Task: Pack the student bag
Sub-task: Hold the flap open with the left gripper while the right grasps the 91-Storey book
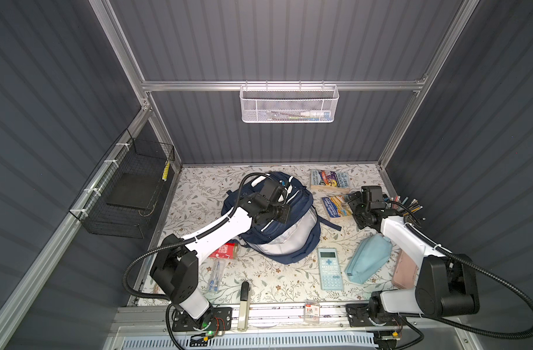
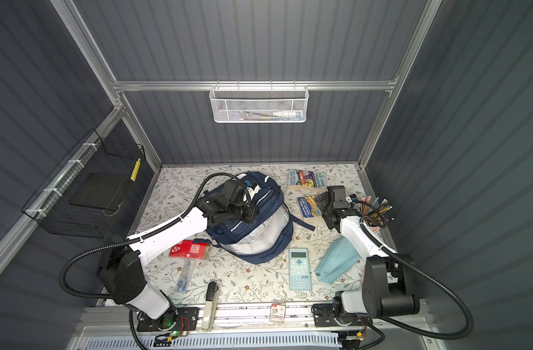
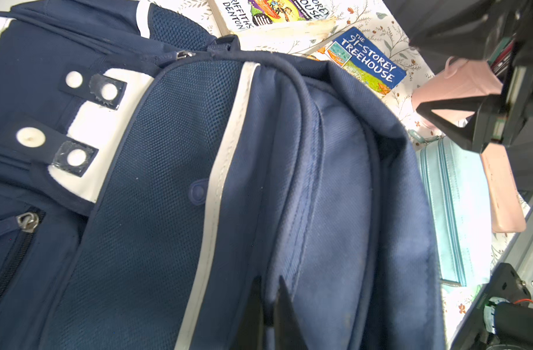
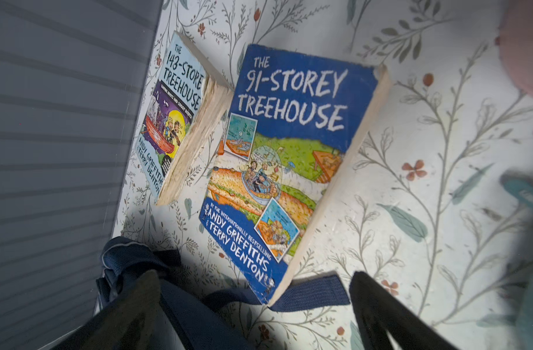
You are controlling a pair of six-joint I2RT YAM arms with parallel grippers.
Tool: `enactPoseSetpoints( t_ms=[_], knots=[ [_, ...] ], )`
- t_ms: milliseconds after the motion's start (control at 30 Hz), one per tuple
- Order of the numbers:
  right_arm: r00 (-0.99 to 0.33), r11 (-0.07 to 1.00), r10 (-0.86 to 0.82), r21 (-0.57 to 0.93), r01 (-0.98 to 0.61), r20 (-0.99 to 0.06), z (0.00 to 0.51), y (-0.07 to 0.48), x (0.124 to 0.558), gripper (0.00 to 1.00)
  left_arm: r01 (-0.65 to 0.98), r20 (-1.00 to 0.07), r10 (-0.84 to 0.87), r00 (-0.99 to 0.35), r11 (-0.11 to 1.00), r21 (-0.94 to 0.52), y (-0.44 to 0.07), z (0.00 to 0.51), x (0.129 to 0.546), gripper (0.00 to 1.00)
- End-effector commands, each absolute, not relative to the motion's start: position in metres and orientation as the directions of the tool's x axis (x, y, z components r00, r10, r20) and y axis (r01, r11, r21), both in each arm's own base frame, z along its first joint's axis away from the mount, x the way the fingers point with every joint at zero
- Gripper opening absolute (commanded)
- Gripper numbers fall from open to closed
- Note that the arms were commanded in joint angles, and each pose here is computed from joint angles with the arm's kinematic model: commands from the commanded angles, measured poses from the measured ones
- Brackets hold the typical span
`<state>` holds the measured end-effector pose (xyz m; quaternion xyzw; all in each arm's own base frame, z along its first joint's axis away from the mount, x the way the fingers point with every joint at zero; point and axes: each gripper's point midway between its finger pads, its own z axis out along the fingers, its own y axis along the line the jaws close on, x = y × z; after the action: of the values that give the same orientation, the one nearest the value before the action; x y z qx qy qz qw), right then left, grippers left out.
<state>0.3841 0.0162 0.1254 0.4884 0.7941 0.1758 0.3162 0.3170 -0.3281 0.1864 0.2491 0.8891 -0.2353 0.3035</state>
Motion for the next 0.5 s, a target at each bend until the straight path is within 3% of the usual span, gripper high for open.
enactPoseSetpoints(
  t_ms=[0,167,300,467],
  knots=[
    [-0.344,0.442,0.897,0.506,0.741,-0.279,0.1,0.012,0.375,0.99,0.605,-0.721,0.228,-0.655,0.729,-0.319,-0.339,0.215,0.32,0.0],
    [-0.474,0.556,0.831,0.428,0.713,-0.291,0.076,0.017,0.376,0.99,0.604,-0.727,0.229,-0.647,0.735,-0.307,-0.335,0.215,0.319,0.0],
    [-0.422,0.447,0.892,0.453,0.771,-0.162,0.043,0.019,0.361,0.99,0.611,-0.723,0.236,-0.649,0.728,-0.311,-0.334,0.211,0.315,0.0],
    [-0.432,0.468,0.883,0.425,0.775,-0.185,0.042,0.017,0.369,0.99,0.609,-0.717,0.237,-0.655,0.728,-0.315,-0.333,0.205,0.313,0.0]
  ],
)
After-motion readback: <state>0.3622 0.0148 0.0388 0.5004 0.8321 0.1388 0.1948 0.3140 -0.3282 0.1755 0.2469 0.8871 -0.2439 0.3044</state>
